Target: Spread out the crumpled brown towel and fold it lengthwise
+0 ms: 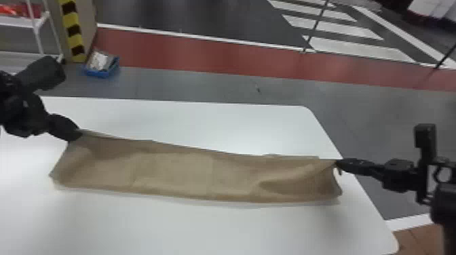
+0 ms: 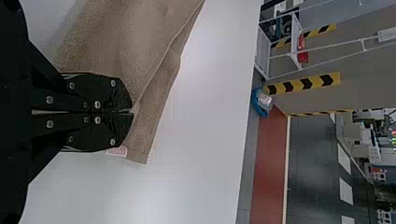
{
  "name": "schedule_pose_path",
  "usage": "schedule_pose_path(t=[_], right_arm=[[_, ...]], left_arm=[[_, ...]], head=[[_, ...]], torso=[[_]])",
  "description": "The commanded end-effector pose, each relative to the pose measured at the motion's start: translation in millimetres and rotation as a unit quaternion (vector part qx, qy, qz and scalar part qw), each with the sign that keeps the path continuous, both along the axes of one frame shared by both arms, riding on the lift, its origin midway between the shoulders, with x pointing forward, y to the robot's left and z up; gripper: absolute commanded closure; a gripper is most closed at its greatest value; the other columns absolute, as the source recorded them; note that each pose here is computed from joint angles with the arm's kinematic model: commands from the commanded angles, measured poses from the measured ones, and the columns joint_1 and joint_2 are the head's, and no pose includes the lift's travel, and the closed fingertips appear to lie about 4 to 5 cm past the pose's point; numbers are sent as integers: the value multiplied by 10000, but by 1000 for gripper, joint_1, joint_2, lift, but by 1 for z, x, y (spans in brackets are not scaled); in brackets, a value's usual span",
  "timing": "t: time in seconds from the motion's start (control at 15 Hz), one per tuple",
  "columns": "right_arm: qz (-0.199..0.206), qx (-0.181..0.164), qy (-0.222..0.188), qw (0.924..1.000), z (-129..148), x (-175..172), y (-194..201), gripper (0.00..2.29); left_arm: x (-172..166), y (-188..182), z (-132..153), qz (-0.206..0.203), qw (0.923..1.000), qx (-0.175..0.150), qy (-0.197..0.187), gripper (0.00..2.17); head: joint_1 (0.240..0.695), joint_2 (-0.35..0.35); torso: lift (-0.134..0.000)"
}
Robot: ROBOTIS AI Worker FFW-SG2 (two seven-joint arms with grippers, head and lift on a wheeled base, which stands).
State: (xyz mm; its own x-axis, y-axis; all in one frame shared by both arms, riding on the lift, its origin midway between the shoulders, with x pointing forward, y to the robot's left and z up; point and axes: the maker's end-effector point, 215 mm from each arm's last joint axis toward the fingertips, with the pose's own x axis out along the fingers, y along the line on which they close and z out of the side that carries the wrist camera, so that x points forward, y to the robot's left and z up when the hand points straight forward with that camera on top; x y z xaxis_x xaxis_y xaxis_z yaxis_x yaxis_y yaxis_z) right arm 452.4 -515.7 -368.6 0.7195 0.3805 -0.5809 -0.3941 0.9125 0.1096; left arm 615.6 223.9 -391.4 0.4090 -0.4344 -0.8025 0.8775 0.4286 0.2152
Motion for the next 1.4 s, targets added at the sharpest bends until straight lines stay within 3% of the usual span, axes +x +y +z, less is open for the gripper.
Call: schedule_pose_path(t=[0.0, 0.2, 0.8, 0.93, 1.33], right_arm=[[0, -16, 24, 10000, 0, 1, -1, 1207], [-21, 10, 20, 10000, 1, 2, -1, 1207], [-252, 524, -182, 9981, 22, 11, 0, 1207], [-217, 445, -163, 9986, 24, 16, 2, 1207], [-133, 189, 320, 9992, -12, 29, 17, 1207]], left_arm=[[1, 7, -5, 67, 9999, 118, 7, 1615], [1, 9, -10, 113, 9998, 159, -6, 1595], [-2, 13, -15, 168, 9998, 147, 12, 1534], [-1, 15, -14, 181, 9997, 139, -6, 1534], [-2, 18, -16, 168, 9997, 163, -8, 1534]], head=[[695, -293], [695, -286], [695, -283], [695, -279], [695, -261]], torso=[[-124], [-124], [-124], [-124], [-124]])
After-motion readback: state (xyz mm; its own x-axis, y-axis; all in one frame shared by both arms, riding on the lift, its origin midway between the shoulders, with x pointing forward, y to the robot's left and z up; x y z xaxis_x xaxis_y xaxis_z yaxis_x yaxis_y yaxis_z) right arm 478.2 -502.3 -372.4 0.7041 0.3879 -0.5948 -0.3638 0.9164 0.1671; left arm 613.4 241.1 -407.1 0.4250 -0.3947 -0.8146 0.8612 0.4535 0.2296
